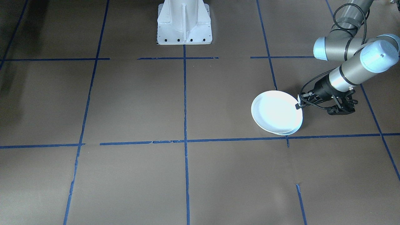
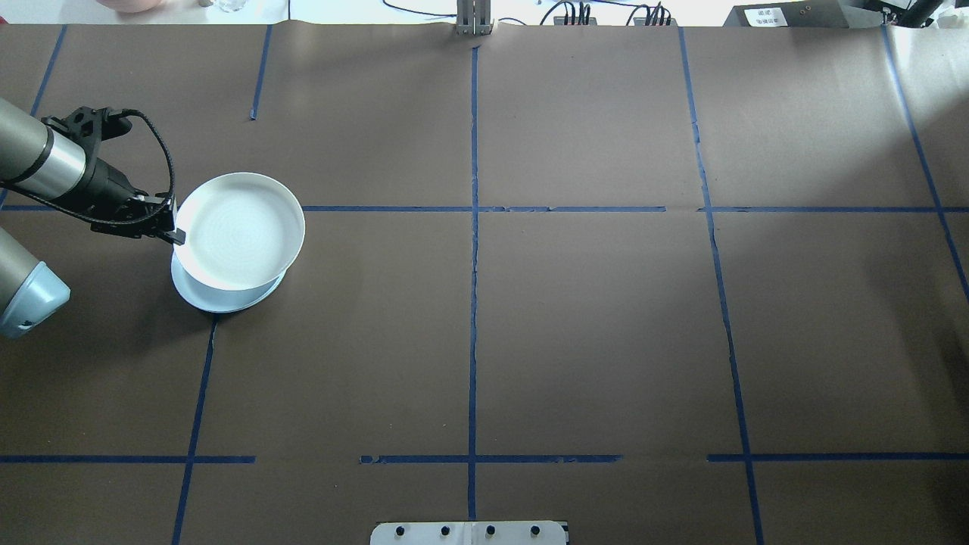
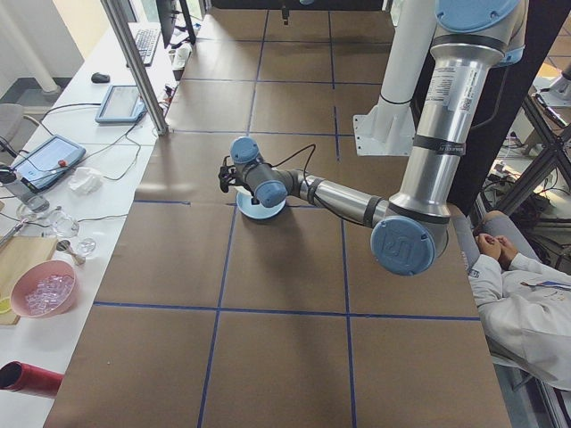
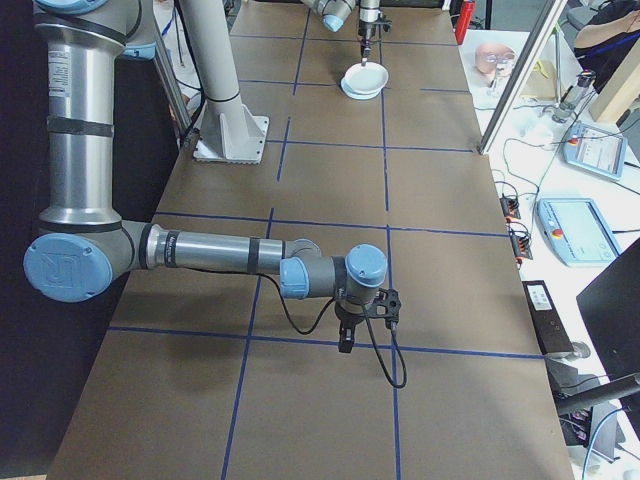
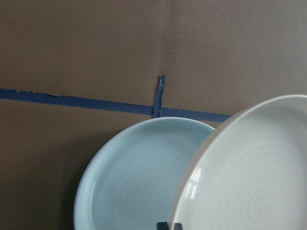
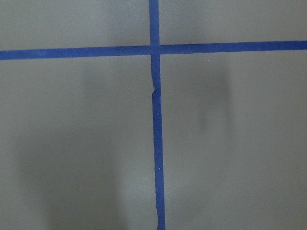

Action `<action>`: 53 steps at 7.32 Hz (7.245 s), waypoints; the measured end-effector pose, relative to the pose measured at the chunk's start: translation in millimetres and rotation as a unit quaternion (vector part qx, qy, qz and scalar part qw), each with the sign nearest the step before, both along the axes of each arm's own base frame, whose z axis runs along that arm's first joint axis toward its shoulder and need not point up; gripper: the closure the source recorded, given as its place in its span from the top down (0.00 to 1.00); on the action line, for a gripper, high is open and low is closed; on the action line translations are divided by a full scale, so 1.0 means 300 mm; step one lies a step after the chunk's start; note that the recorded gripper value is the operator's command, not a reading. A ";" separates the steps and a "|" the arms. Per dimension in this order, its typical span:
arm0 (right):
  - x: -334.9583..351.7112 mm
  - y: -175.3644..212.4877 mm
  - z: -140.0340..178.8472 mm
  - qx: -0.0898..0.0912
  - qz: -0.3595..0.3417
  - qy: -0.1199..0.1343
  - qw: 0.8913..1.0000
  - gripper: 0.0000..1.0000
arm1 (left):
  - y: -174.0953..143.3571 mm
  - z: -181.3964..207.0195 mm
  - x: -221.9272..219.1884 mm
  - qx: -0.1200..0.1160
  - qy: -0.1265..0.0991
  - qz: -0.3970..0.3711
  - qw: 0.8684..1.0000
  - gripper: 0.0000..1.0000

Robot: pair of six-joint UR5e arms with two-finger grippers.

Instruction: Stack plate in center

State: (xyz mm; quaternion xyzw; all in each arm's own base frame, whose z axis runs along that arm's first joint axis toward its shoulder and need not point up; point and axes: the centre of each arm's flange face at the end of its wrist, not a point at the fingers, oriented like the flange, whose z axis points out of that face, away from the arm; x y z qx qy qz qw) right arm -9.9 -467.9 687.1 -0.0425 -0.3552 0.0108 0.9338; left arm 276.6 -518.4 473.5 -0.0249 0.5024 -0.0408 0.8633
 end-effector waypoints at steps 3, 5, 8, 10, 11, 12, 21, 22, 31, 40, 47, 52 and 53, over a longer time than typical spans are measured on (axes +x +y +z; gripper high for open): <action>0.000 0.000 0.000 0.000 0.000 0.000 1.000 1.00 | 0.015 0.063 -0.015 0.002 -0.009 0.009 1.000 0.00; 0.000 0.000 0.000 0.000 0.000 0.000 1.000 1.00 | 0.017 0.080 -0.013 0.001 -0.013 0.011 1.000 0.00; 0.000 0.000 0.000 0.000 0.000 0.000 1.000 1.00 | 0.016 0.094 -0.002 -0.002 -0.015 0.012 1.000 0.00; 0.001 0.001 0.001 0.000 0.000 0.000 1.000 1.00 | 0.010 0.093 0.004 -0.004 -0.015 0.013 1.000 0.74; 0.000 0.001 0.001 0.000 0.000 0.000 1.000 1.00 | 0.009 0.094 0.005 -0.004 -0.015 0.013 1.000 1.00; 0.000 0.001 0.001 0.000 0.000 0.000 1.000 1.00 | 0.008 0.095 0.005 -0.004 -0.015 0.013 1.000 1.00; 0.001 0.000 0.000 0.000 0.000 0.000 1.000 1.00 | -0.111 0.433 -0.741 0.112 -0.116 0.059 0.985 1.00; 0.000 0.000 0.000 0.000 0.000 0.000 1.000 1.00 | -0.107 0.497 -0.884 0.109 -0.127 0.065 0.984 1.00; 0.000 0.001 0.001 0.000 0.000 0.000 1.000 1.00 | -0.025 0.659 -1.235 0.049 -0.135 0.047 0.988 1.00; 0.001 0.001 0.001 0.000 0.000 0.000 1.000 1.00 | -0.025 0.595 -1.274 0.100 -0.143 0.025 0.984 1.00; 0.002 0.000 0.000 0.000 0.000 0.000 1.000 1.00 | 0.017 0.635 -1.278 0.093 -0.142 0.025 0.985 1.00; 0.001 0.000 0.000 0.000 0.000 0.000 1.000 1.00 | 0.039 0.655 -1.279 0.088 -0.142 0.025 0.986 1.00; 0.000 0.000 0.000 0.000 0.000 0.000 1.000 1.00 | 0.040 0.657 -1.279 0.087 -0.142 0.025 0.986 1.00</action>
